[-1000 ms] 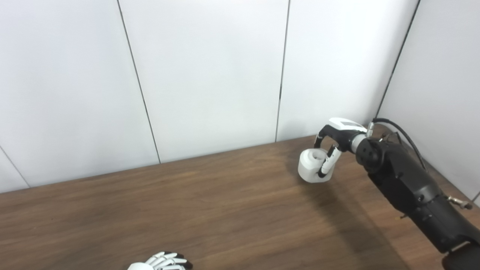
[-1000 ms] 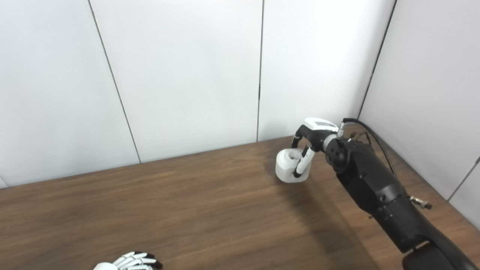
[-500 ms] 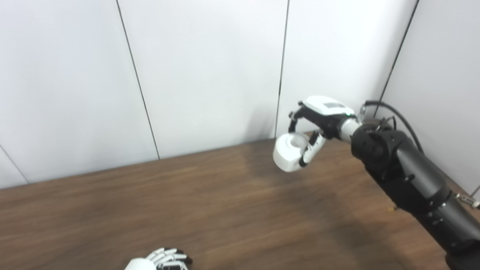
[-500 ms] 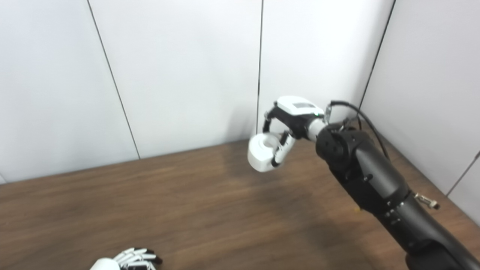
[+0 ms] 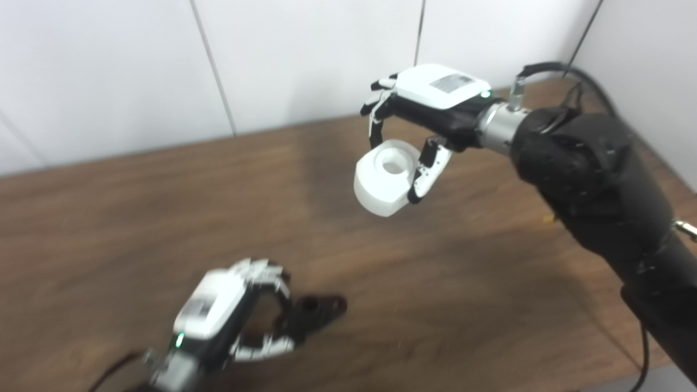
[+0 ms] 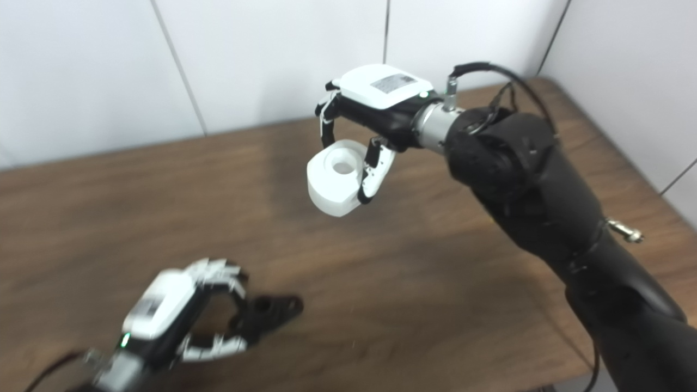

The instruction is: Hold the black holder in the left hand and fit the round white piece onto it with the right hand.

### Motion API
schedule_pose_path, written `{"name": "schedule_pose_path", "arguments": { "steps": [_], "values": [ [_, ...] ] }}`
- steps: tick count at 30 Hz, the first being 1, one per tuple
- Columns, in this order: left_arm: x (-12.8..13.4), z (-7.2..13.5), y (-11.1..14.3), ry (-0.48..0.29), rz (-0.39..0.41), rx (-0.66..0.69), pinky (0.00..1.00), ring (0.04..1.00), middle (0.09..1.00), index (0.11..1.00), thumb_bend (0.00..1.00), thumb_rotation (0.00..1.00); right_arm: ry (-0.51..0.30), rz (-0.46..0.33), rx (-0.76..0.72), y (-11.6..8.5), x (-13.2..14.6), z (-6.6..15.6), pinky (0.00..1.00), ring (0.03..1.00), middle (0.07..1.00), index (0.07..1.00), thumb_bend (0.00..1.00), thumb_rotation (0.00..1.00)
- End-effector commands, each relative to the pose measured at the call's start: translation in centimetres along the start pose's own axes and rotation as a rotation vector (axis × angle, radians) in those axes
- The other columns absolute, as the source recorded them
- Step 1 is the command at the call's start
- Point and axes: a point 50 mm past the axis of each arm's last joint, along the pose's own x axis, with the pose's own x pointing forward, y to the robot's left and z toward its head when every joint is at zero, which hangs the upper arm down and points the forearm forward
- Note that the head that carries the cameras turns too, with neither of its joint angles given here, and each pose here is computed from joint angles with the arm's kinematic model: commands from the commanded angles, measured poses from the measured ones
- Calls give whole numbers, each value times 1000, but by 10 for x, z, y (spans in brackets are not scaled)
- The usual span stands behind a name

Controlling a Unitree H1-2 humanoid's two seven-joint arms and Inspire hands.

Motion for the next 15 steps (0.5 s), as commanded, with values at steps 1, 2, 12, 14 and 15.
{"name": "schedule_pose_path", "arguments": {
  "steps": [1,2,12,14,15],
  "values": [
    [-3,5,-22,2,-129,-8,878,827,755,485,523,52,-31,-65,-8,-15,-10,10,1000,972,857,485,524,138],
    [-2,5,-22,0,-123,-5,875,824,751,485,523,53,-48,-63,0,-13,-12,15,1000,972,855,485,524,138],
    [6,13,-23,11,-117,-4,872,822,751,485,524,55,-151,-17,20,3,-21,49,1000,960,851,484,525,138],
    [8,15,-23,12,-116,-5,871,822,751,485,524,55,-168,-9,27,6,-21,54,1000,959,850,484,525,139],
    [8,15,-22,12,-116,-6,871,822,751,485,524,55,-174,-8,30,7,-20,56,1000,957,848,484,525,138]
  ]
}}
